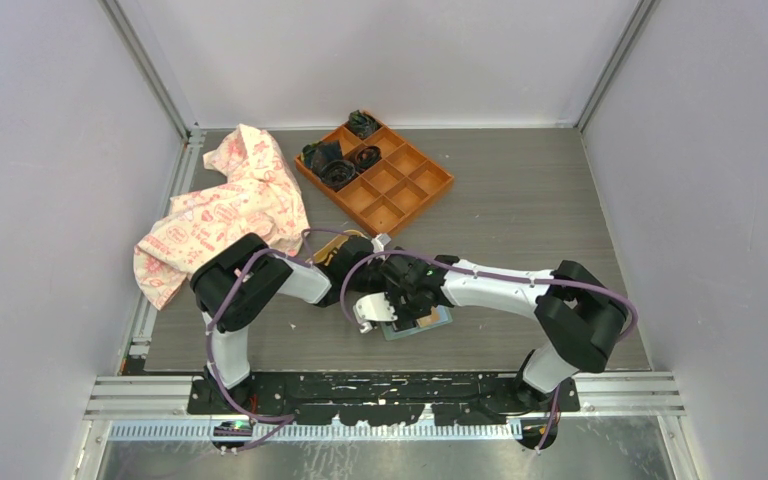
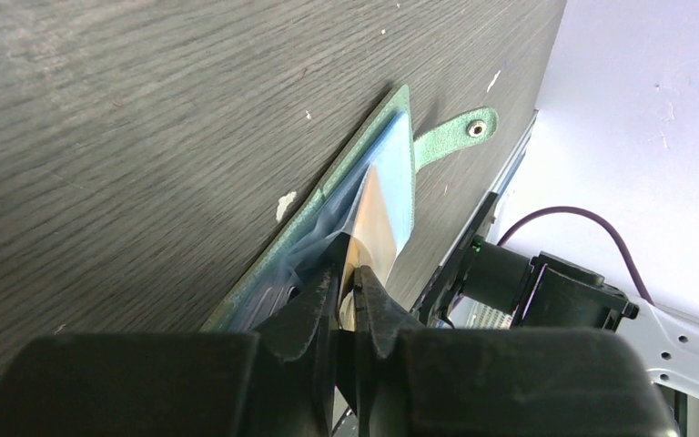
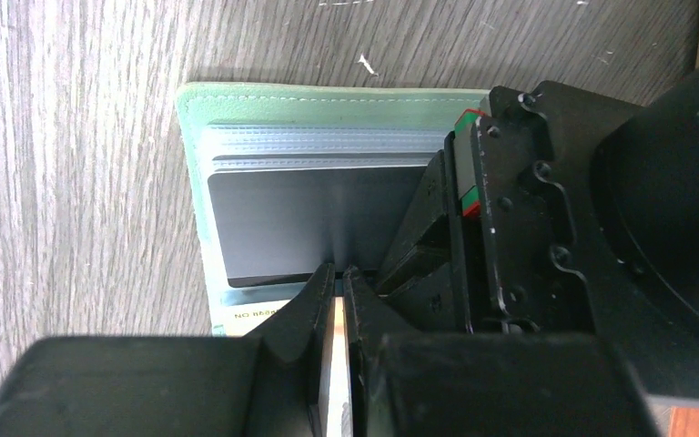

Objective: Put the credit cards into the card holder
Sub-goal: Insert the credit card into the card slot.

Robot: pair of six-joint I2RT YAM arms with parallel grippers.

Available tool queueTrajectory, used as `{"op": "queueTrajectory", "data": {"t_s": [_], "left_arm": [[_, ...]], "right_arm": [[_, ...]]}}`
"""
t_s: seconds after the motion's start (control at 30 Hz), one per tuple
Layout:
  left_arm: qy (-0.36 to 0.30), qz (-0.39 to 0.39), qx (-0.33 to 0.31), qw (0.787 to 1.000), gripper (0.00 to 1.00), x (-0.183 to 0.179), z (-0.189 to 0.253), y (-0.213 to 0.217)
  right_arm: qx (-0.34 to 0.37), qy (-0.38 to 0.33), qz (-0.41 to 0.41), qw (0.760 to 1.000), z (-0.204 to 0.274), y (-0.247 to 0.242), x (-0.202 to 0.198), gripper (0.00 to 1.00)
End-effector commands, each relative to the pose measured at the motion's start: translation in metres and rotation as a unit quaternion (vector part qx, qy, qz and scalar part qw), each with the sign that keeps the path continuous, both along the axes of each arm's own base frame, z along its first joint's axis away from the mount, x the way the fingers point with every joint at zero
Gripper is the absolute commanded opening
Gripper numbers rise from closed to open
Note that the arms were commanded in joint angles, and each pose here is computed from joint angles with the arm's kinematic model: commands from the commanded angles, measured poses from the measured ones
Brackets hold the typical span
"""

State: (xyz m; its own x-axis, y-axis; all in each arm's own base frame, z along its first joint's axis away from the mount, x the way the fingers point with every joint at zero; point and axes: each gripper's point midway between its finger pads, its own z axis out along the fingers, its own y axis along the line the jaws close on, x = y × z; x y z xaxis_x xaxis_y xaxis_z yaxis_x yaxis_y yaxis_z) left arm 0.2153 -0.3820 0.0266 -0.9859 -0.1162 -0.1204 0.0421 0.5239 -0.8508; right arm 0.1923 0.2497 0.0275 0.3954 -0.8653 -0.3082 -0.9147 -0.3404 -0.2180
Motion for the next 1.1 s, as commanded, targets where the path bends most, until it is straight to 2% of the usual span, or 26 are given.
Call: {"op": "queueTrajectory", "data": {"t_s": [0.0, 0.7, 0.93, 1.07], "left_arm": [[0.013, 0.000, 0.033, 0.999, 0.12, -0.006, -0.021, 0.008], [0.006, 0.000, 0.032, 0.999, 0.24, -0.007, -0.015, 0.011], [-0.022, 0.005, 0.034, 0.999, 0.25, -0.005, 0.004, 0.016], [-0.054, 0.008, 0.033, 0.998, 0.26, -0.004, 0.020, 0.023]], "right_arm": [[-0.038, -0.016, -0.004, 0.999, -0.002, -0.015, 0.010, 0.14], [-0.045, 0.005, -0.038, 0.998, 0.006, -0.046, 0.023, 0.14], [0.043, 0.057, -0.063, 0.995, 0.038, -0.040, 0.016, 0.17], [0.110, 0.088, -0.107, 0.984, 0.061, -0.042, 0.022, 0.23]]}}
